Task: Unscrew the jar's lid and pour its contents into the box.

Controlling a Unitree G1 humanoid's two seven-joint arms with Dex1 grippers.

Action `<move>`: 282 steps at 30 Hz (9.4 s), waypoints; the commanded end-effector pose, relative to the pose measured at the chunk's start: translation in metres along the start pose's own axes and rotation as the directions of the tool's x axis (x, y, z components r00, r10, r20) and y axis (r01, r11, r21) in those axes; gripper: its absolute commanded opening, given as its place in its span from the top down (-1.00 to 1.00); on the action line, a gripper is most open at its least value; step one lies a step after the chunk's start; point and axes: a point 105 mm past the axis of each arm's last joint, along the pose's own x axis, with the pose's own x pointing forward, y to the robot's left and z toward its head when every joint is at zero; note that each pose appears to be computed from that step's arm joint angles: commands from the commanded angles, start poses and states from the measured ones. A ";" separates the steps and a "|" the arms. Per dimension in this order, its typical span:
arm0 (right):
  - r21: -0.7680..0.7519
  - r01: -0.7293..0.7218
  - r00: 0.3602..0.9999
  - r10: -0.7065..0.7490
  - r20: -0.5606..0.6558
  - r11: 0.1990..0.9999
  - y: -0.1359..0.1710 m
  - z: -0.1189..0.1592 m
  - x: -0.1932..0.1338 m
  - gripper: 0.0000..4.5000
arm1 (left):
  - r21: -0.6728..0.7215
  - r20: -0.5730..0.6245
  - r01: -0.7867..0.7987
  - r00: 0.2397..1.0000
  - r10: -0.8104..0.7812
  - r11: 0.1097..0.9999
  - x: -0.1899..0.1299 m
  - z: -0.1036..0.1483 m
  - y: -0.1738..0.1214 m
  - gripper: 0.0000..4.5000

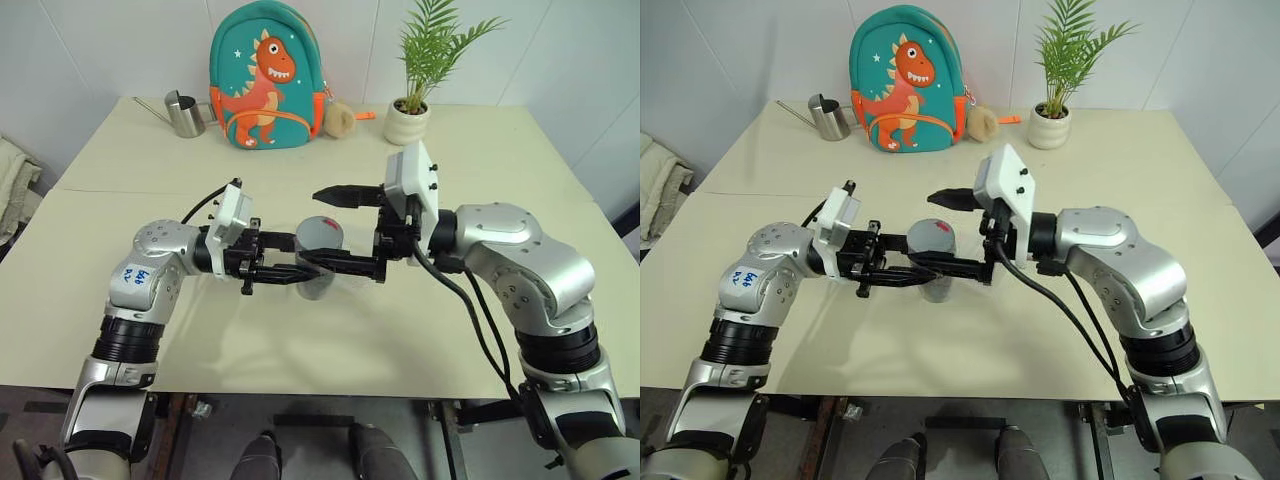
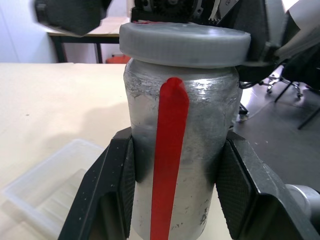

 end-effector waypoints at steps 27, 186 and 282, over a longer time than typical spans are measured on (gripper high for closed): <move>-0.019 0.216 0.976 -0.216 -0.010 0.976 -0.013 0.025 -0.047 -0.99 | 0.031 0.041 -0.029 0.999 0.028 0.999 -0.007 0.007 0.009 0.18; 0.072 0.082 0.996 -0.081 -0.024 0.994 0.007 0.013 0.002 -0.91 | 0.075 0.039 -0.005 0.999 0.003 0.997 0.003 0.003 0.017 0.18; -0.008 0.793 0.523 -0.689 -0.502 0.609 -0.073 -0.116 -0.178 -0.21 | 0.211 -0.011 -0.413 0.905 0.425 0.886 -0.076 0.022 0.067 0.18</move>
